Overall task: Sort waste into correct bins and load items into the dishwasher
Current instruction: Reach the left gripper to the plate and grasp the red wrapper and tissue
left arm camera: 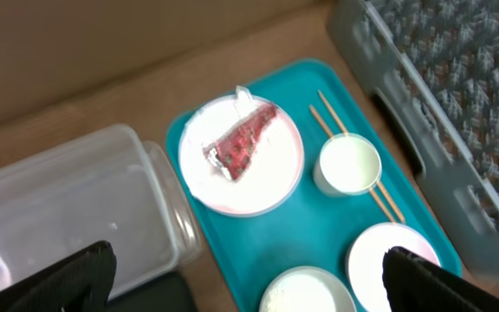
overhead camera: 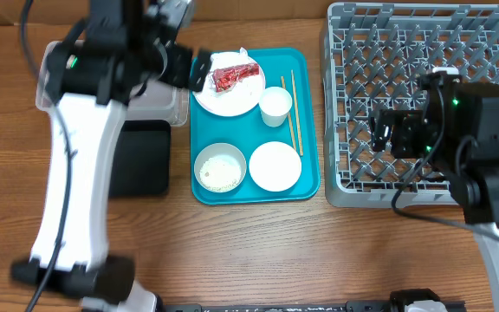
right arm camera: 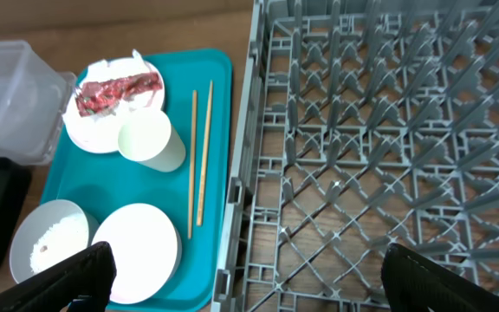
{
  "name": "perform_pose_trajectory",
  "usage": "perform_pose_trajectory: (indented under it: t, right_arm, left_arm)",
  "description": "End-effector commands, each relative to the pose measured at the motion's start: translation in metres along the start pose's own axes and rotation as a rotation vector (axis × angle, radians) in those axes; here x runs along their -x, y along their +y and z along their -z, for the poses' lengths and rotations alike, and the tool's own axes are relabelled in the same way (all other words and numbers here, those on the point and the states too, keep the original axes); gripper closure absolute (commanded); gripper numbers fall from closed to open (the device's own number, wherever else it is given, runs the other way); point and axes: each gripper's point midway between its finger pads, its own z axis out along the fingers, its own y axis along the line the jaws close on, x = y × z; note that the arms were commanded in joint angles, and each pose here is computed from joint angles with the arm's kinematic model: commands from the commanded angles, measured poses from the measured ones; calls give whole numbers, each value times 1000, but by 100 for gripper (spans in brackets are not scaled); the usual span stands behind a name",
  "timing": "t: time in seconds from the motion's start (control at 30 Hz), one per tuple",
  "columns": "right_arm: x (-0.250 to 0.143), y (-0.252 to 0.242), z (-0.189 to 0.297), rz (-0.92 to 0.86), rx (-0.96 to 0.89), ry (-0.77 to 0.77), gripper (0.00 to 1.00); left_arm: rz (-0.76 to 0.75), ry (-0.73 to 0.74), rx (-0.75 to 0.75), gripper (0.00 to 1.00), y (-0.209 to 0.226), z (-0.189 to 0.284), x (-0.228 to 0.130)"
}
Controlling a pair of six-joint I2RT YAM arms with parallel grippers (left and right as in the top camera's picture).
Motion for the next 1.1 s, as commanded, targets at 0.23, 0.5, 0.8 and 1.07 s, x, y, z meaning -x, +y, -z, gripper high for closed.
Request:
perform_pose_trajectory:
  t: [0.23, 0.5, 0.8, 1.07]
  right_arm:
    - [-22, 14, -21, -19, 89, 152, 0]
    - [-26, 13, -23, -23, 86, 174, 0]
    - [-38, 12, -21, -31, 80, 223, 0]
    - [-43, 11, -20, -35, 78, 244, 0]
  left_arm:
    - [-70, 32, 5, 0, 17, -78, 29]
    - [-326, 142, -60, 0, 5, -167, 1]
    - [-447, 228, -44, 0, 0, -252, -31]
    - [-416, 208, -37, 0, 3, -287, -37]
